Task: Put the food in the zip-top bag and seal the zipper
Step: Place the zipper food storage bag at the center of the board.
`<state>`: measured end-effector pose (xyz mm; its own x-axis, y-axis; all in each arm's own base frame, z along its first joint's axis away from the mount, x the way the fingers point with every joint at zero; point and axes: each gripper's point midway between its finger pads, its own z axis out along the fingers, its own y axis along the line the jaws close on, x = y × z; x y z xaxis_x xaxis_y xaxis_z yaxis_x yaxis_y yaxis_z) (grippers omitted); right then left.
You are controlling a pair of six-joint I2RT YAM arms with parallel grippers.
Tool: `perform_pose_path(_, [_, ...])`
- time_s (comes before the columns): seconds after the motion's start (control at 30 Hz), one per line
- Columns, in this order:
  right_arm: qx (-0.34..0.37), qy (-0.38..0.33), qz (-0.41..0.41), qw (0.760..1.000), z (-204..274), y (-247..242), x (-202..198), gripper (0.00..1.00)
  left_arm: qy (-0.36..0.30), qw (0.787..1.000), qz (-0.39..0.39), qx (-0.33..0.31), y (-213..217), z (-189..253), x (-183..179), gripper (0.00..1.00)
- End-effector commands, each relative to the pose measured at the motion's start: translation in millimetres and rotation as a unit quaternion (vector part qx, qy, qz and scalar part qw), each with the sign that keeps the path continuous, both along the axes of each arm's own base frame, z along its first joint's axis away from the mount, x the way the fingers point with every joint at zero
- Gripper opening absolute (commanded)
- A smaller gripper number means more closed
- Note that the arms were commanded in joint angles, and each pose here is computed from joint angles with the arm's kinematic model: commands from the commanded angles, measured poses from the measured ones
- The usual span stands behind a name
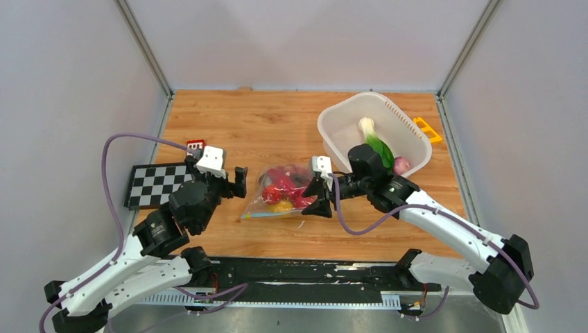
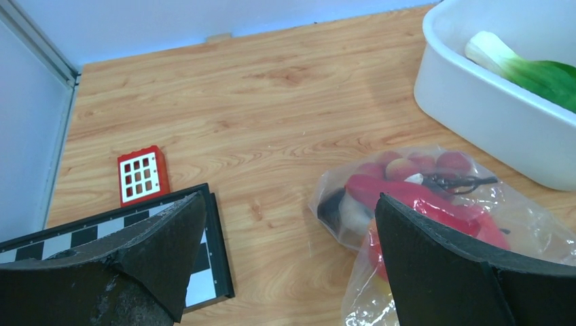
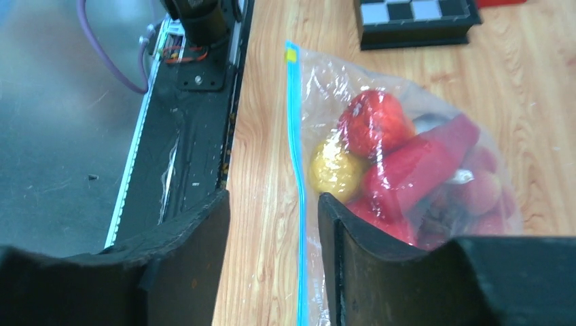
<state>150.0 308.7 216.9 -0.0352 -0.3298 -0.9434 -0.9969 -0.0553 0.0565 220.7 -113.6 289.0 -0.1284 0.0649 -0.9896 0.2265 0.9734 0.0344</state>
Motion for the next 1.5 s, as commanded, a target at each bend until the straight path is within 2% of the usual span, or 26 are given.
perform_pose_path(0.0, [0.045,-0.027,-0.047,0.997,28,1,12,0.55,0.009,1.0,-0.011,-0.014,-10,1,2,1.0])
perform_pose_path(0.07, [0.05,-0.016,-0.134,0.99,24,1,39,0.63,0.017,1.0,-0.01,-0.012,-13,-4,3,1.0])
perform_pose_path(0.13, [0.038,0.005,-0.208,0.977,18,2,68,0.64,0.025,1.0,-0.011,-0.011,-17,-8,5,1.0])
perform_pose_path(0.3, [-0.018,0.077,-0.293,0.953,4,22,115,0.64,0.037,0.999,-0.011,-0.013,-23,-15,7,1.0])
perform_pose_path(0.47, [-0.085,0.12,-0.315,0.938,-24,43,144,0.63,0.045,0.999,-0.009,-0.015,-22,-19,6,1.0])
perform_pose_path(0.57, [-0.132,0.154,-0.279,0.939,-51,53,138,0.61,0.048,0.999,-0.004,-0.013,-18,-22,4,1.0])
perform_pose_path(0.7, [-0.166,0.2,-0.197,0.945,-80,55,94,0.6,0.046,0.999,0.011,-0.013,-9,-24,2,1.0])
perform_pose_path(0.87, [-0.198,0.178,-0.157,0.951,-100,43,60,0.6,0.032,0.999,0.032,-0.019,-2,-21,5,1.0])
perform_pose_path(1.0, [-0.163,0.144,-0.179,0.959,-81,39,66,0.61,0.029,0.999,0.034,-0.015,-5,-21,9,1.0])
perform_pose_path(1.17, [-0.081,0.075,-0.255,0.961,-34,30,93,0.63,0.043,0.999,0.025,-0.005,-14,-26,11,1.0])
perform_pose_path(1.3, [-0.043,0.057,-0.356,0.932,-18,5,127,0.68,0.054,0.998,0.018,-0.008,-19,-33,11,1.0])
perform_pose_path(1.47, [-0.088,0.095,-0.471,0.873,-49,-46,170,0.69,0.067,0.998,0.003,-0.01,-29,-40,11,1.0])
